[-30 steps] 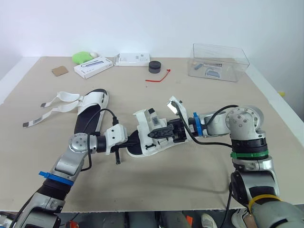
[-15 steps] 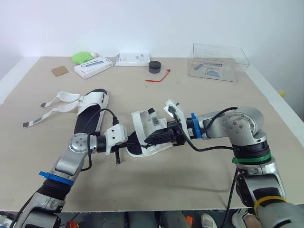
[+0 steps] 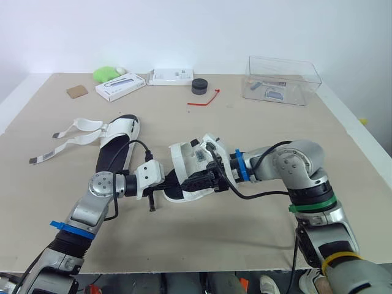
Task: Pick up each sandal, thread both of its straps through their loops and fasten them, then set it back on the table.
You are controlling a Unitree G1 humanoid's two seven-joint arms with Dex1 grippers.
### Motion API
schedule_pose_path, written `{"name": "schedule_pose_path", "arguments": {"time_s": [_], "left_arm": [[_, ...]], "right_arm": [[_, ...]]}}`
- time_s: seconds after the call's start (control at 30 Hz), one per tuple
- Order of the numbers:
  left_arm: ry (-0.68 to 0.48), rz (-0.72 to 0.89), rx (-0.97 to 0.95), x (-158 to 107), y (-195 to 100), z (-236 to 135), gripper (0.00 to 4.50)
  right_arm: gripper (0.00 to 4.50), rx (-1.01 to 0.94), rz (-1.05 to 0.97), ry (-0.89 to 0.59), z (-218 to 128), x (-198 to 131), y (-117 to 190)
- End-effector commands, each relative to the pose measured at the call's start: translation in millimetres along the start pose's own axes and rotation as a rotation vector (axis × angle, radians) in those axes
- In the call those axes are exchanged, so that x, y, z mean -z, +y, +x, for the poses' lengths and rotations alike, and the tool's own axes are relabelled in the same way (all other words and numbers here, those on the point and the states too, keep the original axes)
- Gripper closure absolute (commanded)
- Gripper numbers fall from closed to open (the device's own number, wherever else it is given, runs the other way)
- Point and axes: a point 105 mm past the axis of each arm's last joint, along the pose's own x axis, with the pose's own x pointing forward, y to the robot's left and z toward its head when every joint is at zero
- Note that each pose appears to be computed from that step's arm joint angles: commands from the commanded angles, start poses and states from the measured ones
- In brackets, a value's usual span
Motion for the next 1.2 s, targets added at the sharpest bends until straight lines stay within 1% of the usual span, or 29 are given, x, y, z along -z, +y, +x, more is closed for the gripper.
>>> {"name": "schedule_pose_path", "arguments": {"time_s": [0.03, 0.1, 0.13, 0.17, 0.2, 0.53, 0.67, 0.77, 0.9, 1.07, 1.2], "left_arm": [[0.023, -0.018, 0.006, 6.9, -4.2, 1.0, 4.5], [0.024, -0.019, 0.007, 7.4, -5.0, 0.8, 4.5], [0.025, -0.02, 0.007, 7.6, -5.3, 0.7, 4.5], [0.026, -0.02, 0.007, 7.8, -5.6, 0.6, 4.5], [0.027, -0.021, 0.007, 8.0, -5.7, 0.5, 4.5], [0.026, -0.02, 0.01, 7.8, -5.2, 1.6, 4.5], [0.026, -0.02, 0.013, 8.2, -5.5, 1.9, 4.5], [0.023, -0.022, 0.016, 7.9, -7.0, 2.9, 4.5], [0.023, -0.023, 0.017, 7.8, -7.8, 2.7, 4.5], [0.028, -0.023, 0.017, 8.8, -8.2, 1.2, 4.5], [0.028, -0.023, 0.021, 8.7, -9.2, 1.7, 4.5]], "right_arm": [[2.56, 0.014, -0.001, -0.027, -3.9, -10.8, -1.0], [3.14, 0.013, 0.018, -0.032, -4.5, -12.3, -2.4], [3.54, 0.009, 0.031, -0.036, -5.1, -13.3, -2.4], [4.04, -0.001, 0.049, -0.042, -6.1, -15.2, -2.0], [4.37, -0.009, 0.063, -0.045, -7.1, -17.0, -1.5], [4.37, -0.097, 0.195, -0.059, -15.8, -26.7, -0.7], [4.37, -0.072, 0.242, -0.049, -20.3, -26.3, -9.1], [4.37, -0.023, 0.236, -0.016, -19.9, -19.2, -15.0], [4.37, -0.012, 0.229, 0.004, -20.1, -14.6, -16.1], [4.37, -0.017, 0.227, 0.022, -21.6, -9.1, -15.4], [4.37, -0.043, 0.248, 0.01, -24.1, -12.6, -13.9]]}}
